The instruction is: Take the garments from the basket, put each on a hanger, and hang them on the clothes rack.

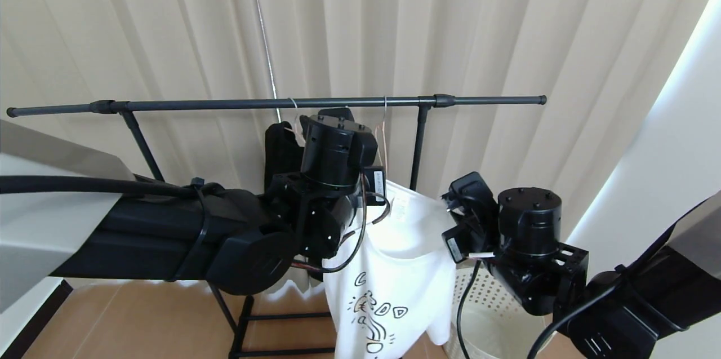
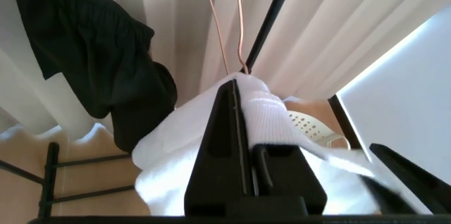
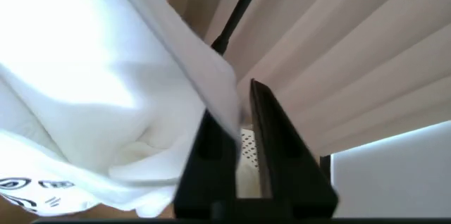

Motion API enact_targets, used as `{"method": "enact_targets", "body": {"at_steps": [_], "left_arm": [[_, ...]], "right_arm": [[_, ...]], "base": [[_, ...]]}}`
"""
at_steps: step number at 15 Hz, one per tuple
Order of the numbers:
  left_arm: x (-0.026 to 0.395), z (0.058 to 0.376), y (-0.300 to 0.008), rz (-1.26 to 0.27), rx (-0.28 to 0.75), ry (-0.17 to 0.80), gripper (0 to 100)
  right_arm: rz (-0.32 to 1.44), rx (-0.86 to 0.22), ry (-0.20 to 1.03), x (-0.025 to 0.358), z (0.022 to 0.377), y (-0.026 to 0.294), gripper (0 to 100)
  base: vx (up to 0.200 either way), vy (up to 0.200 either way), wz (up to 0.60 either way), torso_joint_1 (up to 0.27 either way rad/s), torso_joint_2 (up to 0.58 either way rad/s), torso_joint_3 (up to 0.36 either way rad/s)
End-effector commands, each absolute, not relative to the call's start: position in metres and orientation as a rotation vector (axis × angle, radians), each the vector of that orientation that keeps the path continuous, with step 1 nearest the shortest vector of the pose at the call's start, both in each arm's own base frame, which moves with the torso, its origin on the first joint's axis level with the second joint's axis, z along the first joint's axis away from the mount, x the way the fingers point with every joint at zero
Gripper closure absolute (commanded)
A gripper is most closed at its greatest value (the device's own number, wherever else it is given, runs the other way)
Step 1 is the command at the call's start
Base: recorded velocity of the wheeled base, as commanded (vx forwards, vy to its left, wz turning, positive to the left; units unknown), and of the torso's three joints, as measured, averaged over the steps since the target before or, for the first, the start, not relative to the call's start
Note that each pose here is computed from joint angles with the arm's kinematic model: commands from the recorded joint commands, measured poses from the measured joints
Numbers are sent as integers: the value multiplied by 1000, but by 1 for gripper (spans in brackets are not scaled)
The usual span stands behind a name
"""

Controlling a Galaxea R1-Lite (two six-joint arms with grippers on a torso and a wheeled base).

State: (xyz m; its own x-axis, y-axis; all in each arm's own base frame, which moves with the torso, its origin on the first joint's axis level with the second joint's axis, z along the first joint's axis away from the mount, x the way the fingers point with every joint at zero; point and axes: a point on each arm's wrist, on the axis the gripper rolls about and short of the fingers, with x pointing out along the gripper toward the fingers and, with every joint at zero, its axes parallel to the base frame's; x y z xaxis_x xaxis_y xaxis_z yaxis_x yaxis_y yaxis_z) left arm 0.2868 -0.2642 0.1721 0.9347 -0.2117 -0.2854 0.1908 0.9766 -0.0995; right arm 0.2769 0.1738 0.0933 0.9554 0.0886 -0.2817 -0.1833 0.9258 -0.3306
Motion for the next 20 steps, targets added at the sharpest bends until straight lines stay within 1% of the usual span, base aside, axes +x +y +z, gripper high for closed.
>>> {"method": "enact_targets", "body": {"at_steps": [1,2,3,4,7,12,13,15,17,18,19,20], "left_arm": [[289,163,-259,-193,-26,322,100],[290,157,-255,-189,8,336,100],[290,157,-255,-189,8,336,100],[291,137,-256,-200,58,384,100],[289,120,-260,-209,91,425,100],[272,108,-264,-261,127,454,100],[269,106,-265,-268,138,455,0],[267,107,-263,-276,149,445,0],[261,116,-256,-366,118,455,0],[260,119,-255,-386,109,457,0],[256,122,-250,-449,93,471,0],[254,123,-247,-468,86,477,0]], "right_arm": [[76,-314,208,289,117,154,100],[59,-297,184,291,128,145,100],[59,-297,184,291,128,145,100],[51,-273,140,288,145,139,100],[51,-263,121,285,151,139,100],[43,-258,107,285,153,139,100],[40,-257,105,284,155,138,100],[40,-257,99,283,157,138,100],[14,-271,93,286,160,130,100],[12,-277,92,286,160,130,100],[-5,-281,89,285,164,122,100],[-6,-291,85,282,166,120,100]], "base": [[0,0,0,0,0,0],[0,0,0,0,0,0],[0,0,0,0,0,0],[0,0,0,0,0,0],[0,0,0,0,0,0],[0,0,0,0,0,0],[0,0,0,0,0,0],[0,0,0,0,0,0],[0,0,0,0,0,0],[0,0,0,0,0,0],[0,0,0,0,0,0],[0,0,0,0,0,0]]}}
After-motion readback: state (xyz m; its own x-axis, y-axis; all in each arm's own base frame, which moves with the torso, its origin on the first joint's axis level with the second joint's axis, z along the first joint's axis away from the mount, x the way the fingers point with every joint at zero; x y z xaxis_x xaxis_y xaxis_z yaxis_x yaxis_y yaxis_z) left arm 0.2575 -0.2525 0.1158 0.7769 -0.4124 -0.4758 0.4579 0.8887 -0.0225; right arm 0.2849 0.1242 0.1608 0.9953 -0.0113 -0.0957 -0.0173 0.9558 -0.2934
